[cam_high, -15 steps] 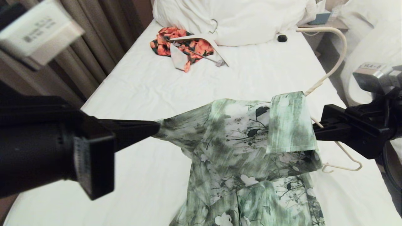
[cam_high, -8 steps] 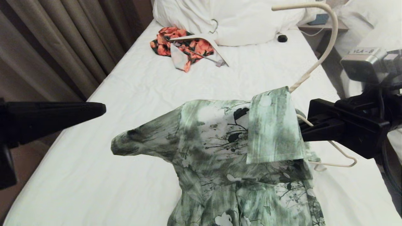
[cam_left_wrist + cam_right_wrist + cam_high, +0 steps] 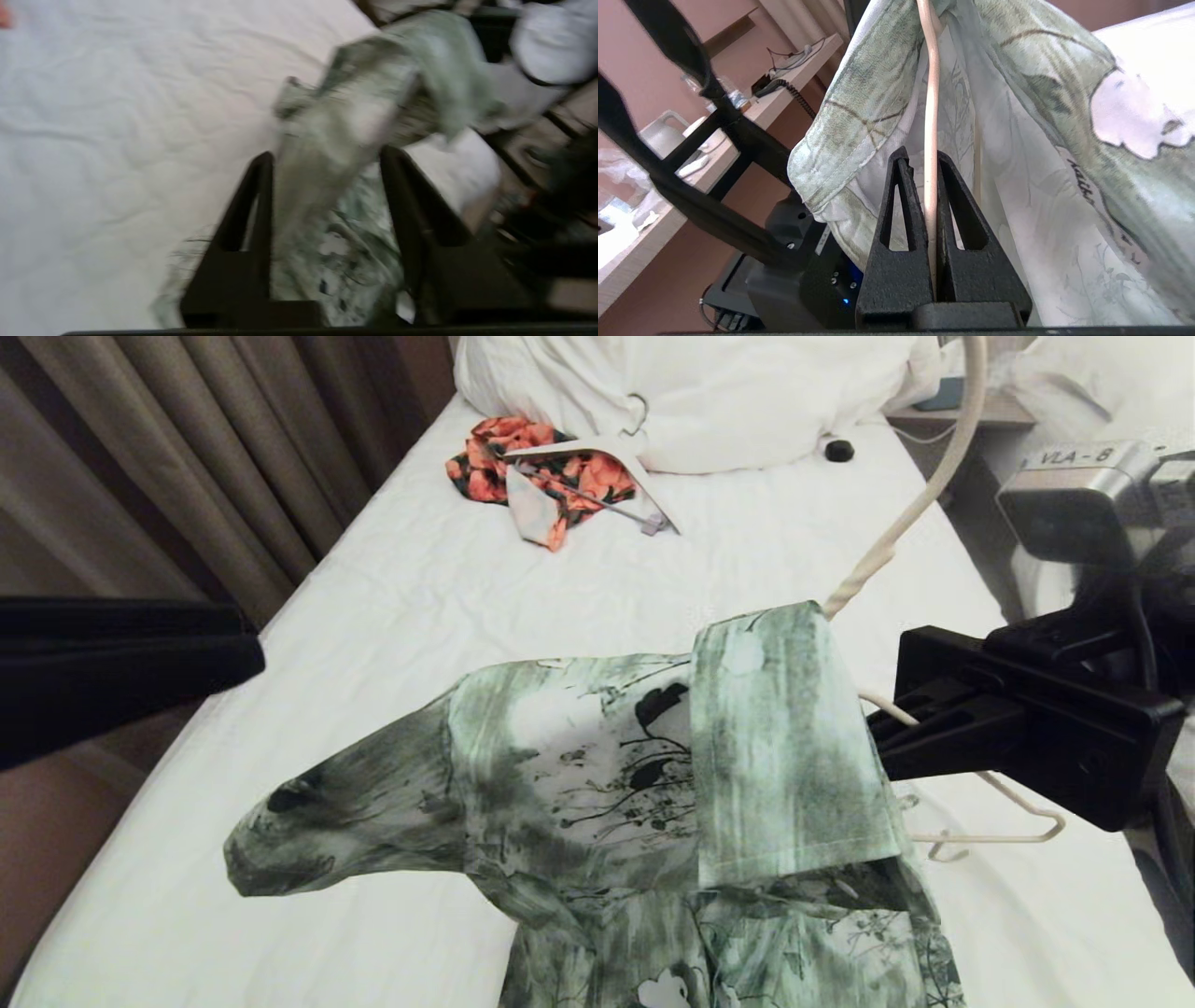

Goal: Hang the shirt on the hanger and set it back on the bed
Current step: Hook the other side of the shirt onto the hanger

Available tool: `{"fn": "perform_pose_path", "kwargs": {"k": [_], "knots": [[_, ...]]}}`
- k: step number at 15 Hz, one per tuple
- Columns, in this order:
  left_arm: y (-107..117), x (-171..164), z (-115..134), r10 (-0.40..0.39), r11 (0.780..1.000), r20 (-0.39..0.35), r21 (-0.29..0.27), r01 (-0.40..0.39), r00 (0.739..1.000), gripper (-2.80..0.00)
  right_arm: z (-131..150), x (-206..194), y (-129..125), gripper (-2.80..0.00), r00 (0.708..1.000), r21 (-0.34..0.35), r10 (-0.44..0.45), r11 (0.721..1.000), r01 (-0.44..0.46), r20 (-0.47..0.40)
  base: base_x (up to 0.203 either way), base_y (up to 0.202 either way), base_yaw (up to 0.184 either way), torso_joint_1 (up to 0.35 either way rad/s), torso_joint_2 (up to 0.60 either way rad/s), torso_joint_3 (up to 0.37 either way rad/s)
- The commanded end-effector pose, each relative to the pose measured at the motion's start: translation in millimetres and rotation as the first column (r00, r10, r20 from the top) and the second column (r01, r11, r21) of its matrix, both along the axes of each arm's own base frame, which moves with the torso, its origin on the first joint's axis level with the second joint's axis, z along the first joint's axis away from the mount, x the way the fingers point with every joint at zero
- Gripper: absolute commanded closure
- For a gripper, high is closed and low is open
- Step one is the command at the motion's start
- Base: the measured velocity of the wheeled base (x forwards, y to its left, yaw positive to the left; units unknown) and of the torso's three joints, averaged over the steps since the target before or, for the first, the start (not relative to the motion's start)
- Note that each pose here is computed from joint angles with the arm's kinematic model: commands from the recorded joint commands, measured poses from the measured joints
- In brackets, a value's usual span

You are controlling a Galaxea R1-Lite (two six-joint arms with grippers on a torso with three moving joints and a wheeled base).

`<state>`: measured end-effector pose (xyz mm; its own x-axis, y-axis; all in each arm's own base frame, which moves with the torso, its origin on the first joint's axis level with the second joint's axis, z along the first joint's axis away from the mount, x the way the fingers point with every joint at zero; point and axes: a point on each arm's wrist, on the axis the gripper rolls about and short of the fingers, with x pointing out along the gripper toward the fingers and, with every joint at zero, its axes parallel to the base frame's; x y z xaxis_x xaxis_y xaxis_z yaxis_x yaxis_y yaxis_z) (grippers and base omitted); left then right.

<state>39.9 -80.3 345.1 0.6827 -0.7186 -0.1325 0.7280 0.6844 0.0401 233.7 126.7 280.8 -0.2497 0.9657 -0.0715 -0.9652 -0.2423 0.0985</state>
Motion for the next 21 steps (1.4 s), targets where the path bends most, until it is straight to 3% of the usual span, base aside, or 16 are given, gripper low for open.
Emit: {"fn": "perform_pose_path", "kwargs": {"k": [1,2,4,6,7,10,13,16,21], "knots": [[6.6,-6.0,-1.7,-0.084,0.996,0.003,-0.010,0.084,0.996,-2.80,-3.8,4.7,5.9,0.00,1.000,-0.005,0.014,1.000,-0.014,-0.012,0.000,0.000,0.000,0.000,0.00,0.000],[7.0,-7.8,-1.4,-0.139,0.990,0.024,0.006,0.139,0.990,-2.80,-3.5,6.7,8.1,0.00,1.000,-0.005,0.016,1.000,-0.016,-0.011,0.000,0.000,0.000,0.000,0.00,0.000],[-0.7,-6.1,-5.1,-0.176,0.984,0.021,0.041,0.175,0.984,-2.80,-2.4,10.0,10.2,0.00,1.000,-0.005,0.014,1.000,-0.014,-0.007,0.000,0.000,0.000,0.000,0.00,0.000],[-21.6,0.7,-10.6,-0.202,0.977,-0.004,0.073,0.202,0.979,-2.80,-0.8,8.9,9.2,0.00,1.000,-0.004,0.012,1.000,-0.012,-0.002,0.000,0.000,0.000,0.000,0.00,0.000],[-34.7,5.1,-12.2,-0.213,0.975,0.005,0.059,0.212,0.977,-2.80,1.1,7.5,8.6,0.00,1.000,-0.001,0.011,1.000,-0.011,0.004,0.000,0.000,0.000,0.000,0.00,0.000],[-68.4,25.6,-19.7,-0.183,0.980,0.038,0.082,0.179,0.982,-2.80,9.3,1.1,6.5,0.00,1.000,-0.004,0.010,1.000,-0.010,-0.026,0.000,0.000,0.000,0.000,0.00,0.000],[-78.1,39.2,-16.2,-0.209,0.975,0.076,0.094,0.202,0.975,-2.80,11.9,-2.1,6.0,0.00,0.997,-0.017,0.008,1.000,-0.009,-0.081,0.000,0.000,0.000,0.000,0.00,0.000],[-98.1,48.5,-29.1,-0.216,0.967,0.036,0.147,0.209,0.976,-2.80,10.8,-3.0,7.4,0.00,0.996,-0.021,0.014,1.000,-0.016,-0.091,0.000,0.000,0.000,0.000,0.00,0.000],[-106.7,53.4,-31.7,-0.230,0.953,0.081,0.219,0.208,0.970,-2.80,9.0,-4.3,8.5,0.00,0.992,-0.030,0.017,0.999,-0.021,-0.122,0.000,0.000,0.000,0.000,0.00,0.000]]}}
